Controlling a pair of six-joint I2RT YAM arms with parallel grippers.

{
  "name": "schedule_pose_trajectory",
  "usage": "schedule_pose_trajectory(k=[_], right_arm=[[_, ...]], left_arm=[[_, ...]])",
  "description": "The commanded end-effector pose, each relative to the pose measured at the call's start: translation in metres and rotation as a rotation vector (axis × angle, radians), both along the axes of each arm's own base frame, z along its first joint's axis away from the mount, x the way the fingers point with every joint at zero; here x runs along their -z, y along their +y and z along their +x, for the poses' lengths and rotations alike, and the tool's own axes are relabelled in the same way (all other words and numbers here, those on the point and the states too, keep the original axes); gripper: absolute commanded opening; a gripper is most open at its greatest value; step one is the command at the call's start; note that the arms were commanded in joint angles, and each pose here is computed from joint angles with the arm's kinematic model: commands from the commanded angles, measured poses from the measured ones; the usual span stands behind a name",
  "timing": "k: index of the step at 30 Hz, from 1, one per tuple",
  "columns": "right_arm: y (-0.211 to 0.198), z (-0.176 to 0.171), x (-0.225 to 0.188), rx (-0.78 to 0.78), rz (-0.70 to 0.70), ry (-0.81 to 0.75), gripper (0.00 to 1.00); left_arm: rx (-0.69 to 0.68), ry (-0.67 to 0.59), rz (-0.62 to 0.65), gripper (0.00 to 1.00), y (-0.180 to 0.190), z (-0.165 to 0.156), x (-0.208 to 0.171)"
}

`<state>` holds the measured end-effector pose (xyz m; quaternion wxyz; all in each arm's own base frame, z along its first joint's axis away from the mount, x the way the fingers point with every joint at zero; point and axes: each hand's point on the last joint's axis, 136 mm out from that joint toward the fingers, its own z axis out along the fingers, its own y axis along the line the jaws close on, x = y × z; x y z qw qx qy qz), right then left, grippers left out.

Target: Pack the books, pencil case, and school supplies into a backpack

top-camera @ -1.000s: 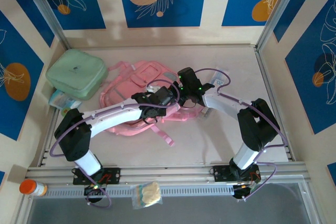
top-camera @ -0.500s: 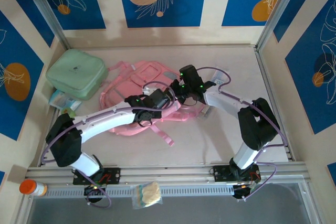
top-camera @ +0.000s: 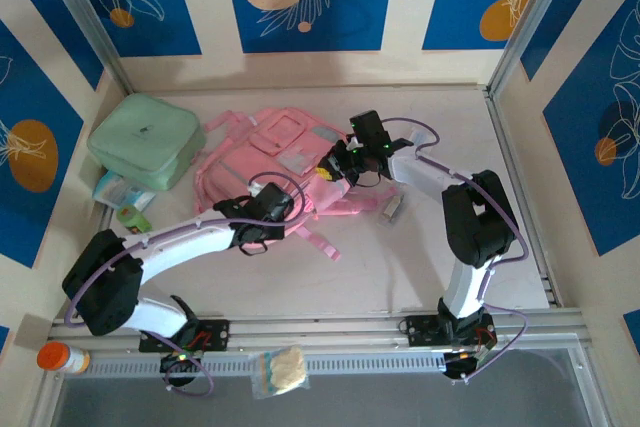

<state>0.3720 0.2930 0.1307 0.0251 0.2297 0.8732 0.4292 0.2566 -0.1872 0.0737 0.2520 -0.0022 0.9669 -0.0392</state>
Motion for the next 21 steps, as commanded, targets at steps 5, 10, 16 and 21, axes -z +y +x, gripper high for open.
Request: schedule_pose_trajectory(k=[5,10,16,21], right_arm=[[0.005,0.008,-0.014,-0.015,0.028,-0.078,0.0],[0.005,0.0,-0.014,-0.037,0.01,-0.061,0.0],[-0.004,-0.013,-0.012,-0.019,-0.036,-0.054,0.2],[-0.004,-0.03,-0.018,-0.033,-0.07,-0.065,0.37]], left_arm=[[-0.025,0.087,0.05,0.26,0.015,-0.001,0.033],[-0.03,0.085,-0.013,0.22,0.009,0.005,0.038],[-0.009,0.033,-0.04,0.02,0.008,0.008,0.017],[0.006,0.002,-0.04,0.0,0.015,0.004,-0.008]])
